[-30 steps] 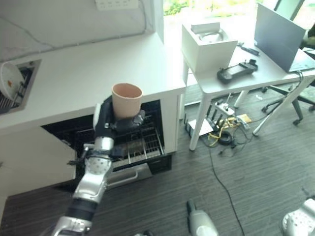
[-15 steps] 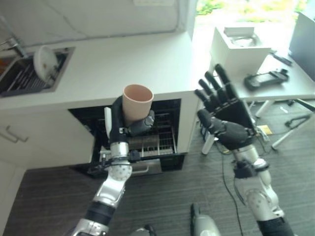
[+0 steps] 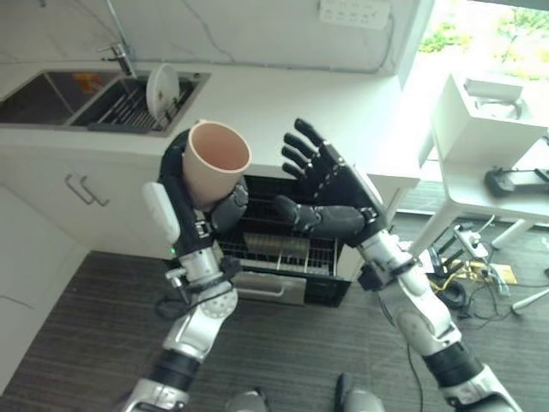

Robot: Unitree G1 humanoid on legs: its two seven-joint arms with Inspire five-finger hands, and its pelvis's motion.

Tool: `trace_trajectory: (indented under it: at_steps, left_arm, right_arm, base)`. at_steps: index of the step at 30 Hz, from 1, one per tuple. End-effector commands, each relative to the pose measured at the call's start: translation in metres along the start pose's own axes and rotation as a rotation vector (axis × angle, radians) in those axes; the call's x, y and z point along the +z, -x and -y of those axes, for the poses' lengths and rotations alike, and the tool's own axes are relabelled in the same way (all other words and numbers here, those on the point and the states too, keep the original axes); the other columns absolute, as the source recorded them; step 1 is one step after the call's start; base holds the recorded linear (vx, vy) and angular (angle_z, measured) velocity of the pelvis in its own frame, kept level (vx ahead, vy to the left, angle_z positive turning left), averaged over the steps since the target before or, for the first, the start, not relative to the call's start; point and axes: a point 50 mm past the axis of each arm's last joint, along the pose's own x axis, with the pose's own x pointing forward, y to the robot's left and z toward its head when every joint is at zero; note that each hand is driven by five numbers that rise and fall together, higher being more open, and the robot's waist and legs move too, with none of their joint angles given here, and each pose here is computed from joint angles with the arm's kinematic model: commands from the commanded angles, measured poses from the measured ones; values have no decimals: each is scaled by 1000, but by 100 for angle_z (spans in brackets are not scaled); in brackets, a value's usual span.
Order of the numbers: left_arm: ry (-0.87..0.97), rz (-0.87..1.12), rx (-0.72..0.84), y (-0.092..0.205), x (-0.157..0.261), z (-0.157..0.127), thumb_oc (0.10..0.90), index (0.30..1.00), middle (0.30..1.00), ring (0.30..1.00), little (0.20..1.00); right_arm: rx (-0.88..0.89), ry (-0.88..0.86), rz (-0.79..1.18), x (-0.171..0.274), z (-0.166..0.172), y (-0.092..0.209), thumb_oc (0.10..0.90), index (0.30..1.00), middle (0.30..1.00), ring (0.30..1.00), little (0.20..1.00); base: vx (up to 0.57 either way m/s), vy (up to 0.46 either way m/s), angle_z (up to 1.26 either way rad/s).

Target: Place the dishes in the dishwasher.

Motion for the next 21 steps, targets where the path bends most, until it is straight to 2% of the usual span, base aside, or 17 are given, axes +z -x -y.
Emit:
trace_trajectory:
  at_steps: [1, 8, 21]
  left_arm:
    - [106, 245, 24, -28, 37, 11, 400, 300, 300, 300, 300]
    - [149, 225, -40, -23, 35, 23, 400, 300, 300, 300, 300]
    - [205, 198, -139, -15, 41, 45, 400, 300, 300, 300, 300]
  right_arm:
    - [69, 25, 211, 39, -16, -23, 800, 900, 900, 900, 900]
    - [77, 47, 155, 34, -21, -48, 800, 900, 900, 900, 900]
    - [74, 87, 170, 43, -35, -81, 800, 900, 900, 900, 900]
  base:
    - [8, -12, 19]
    - [5, -16, 11]
    - [3, -6, 3]
